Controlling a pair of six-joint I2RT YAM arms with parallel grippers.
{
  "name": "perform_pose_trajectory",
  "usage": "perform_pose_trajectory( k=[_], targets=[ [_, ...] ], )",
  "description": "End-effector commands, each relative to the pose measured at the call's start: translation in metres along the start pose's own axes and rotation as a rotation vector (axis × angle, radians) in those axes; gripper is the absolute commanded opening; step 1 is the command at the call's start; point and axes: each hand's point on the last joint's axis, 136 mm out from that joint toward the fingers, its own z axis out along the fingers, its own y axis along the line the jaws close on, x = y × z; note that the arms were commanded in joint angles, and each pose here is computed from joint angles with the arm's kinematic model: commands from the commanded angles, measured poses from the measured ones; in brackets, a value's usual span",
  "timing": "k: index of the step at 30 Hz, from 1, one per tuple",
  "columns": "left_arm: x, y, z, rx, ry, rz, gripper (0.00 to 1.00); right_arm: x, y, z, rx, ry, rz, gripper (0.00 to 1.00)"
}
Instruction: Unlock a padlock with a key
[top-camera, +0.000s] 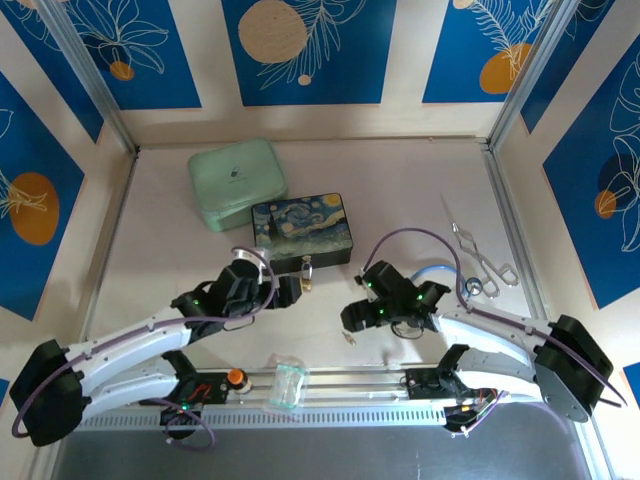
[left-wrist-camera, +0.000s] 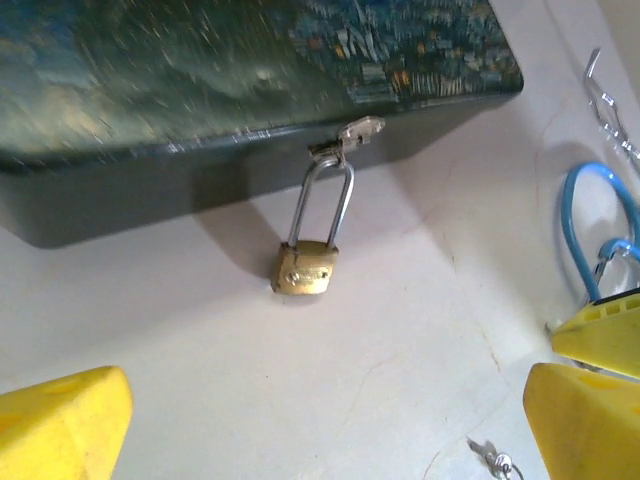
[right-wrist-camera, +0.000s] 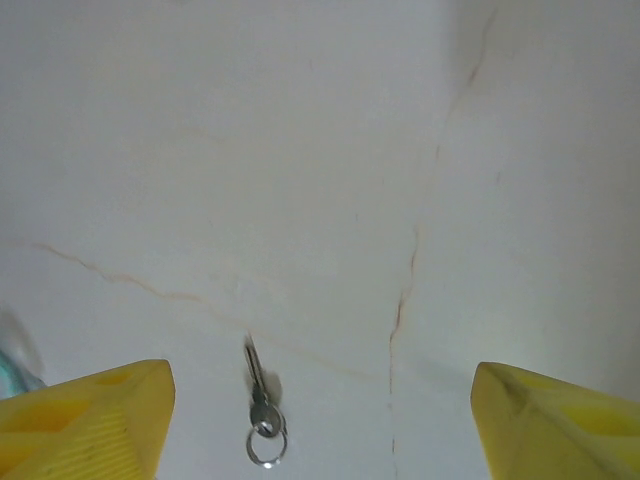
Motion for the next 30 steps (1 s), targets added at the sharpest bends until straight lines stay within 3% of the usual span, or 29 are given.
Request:
perform_pose_trajectory(
  k=[1,4,8,19,30],
  targets=[
    [0.002,-0.011,0.007,0.000,-0.018,-0.021,0.99,0.011,-0.002,0.007,0.040,0.018,0.033,0.77],
    [0.015,-0.020,0.011,-0.015,0.016,0.021,0.99,0.018,0.001,0.012,0.057,0.037,0.009,0.73],
    [0.024,-0.024,0.011,-0.003,0.015,-0.008,0.99,0.023,0.013,0.019,0.046,0.068,-0.036,0.60],
    [0.018,-0.011,-0.005,-0.031,-0.041,-0.050,0.99,0.041,0.022,0.028,0.175,0.125,-0.133,0.41],
    [0.023,0.002,-0.008,-0.052,-0.055,-0.081,0.99,0.048,0.033,0.028,0.221,0.138,-0.146,0.40]
  ],
)
